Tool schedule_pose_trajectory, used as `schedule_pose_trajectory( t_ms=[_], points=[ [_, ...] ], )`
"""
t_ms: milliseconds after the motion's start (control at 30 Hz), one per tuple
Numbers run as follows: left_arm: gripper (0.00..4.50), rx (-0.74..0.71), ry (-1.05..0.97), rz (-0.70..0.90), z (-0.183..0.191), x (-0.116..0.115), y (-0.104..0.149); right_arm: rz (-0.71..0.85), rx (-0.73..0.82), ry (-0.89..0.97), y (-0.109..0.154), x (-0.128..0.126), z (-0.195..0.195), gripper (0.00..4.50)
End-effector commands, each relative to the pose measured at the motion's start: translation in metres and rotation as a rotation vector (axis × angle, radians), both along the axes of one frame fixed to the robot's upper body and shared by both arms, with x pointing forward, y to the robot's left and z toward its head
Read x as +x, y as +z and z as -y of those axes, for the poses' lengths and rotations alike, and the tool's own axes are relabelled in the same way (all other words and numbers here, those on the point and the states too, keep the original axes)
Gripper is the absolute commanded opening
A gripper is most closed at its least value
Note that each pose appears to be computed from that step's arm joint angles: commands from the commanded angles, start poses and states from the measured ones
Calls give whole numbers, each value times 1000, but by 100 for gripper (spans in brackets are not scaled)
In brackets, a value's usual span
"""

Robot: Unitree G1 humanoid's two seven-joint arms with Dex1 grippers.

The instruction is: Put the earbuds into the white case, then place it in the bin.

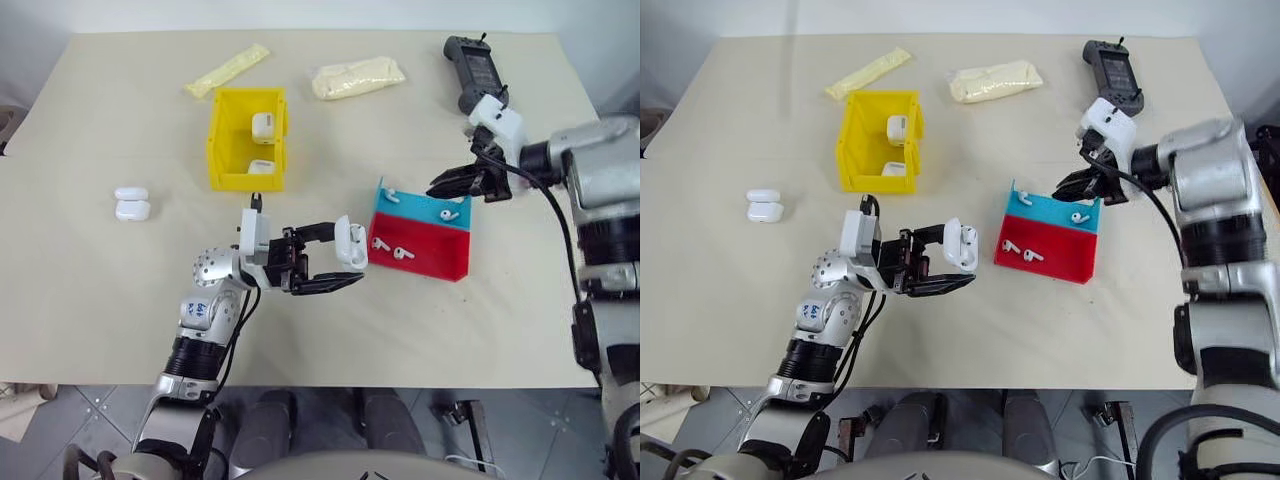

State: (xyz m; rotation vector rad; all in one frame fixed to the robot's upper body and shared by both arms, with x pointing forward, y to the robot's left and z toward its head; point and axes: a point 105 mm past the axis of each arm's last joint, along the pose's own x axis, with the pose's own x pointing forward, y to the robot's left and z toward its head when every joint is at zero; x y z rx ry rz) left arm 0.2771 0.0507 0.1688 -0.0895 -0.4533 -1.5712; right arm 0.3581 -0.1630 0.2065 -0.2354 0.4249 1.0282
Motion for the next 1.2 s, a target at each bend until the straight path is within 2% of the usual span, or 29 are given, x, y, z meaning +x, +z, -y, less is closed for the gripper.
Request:
schedule_pose_trajectory(
  t_ms=[33,100,267,500,633,1000,1200],
  points=[
    [279,-23,-7,19,-1,-1,8,120,223,80,19,-28,-19,46],
    [279,-22,-7,15,0,-1,9,116,344,72,17,-41,-25,46],
    [279,-22,-8,8,0,0,11,76,670,65,37,-65,-32,46],
    [279,-27,-3,4,0,4,14,-24,924,73,47,-86,-41,46],
    [279,-28,-8,5,1,5,15,-105,940,136,40,-103,-54,46],
    [279,-26,-15,5,2,4,17,-215,964,167,20,-123,-84,46],
    [279,-30,-16,3,3,3,17,-219,984,126,17,-119,-84,46]
  ],
)
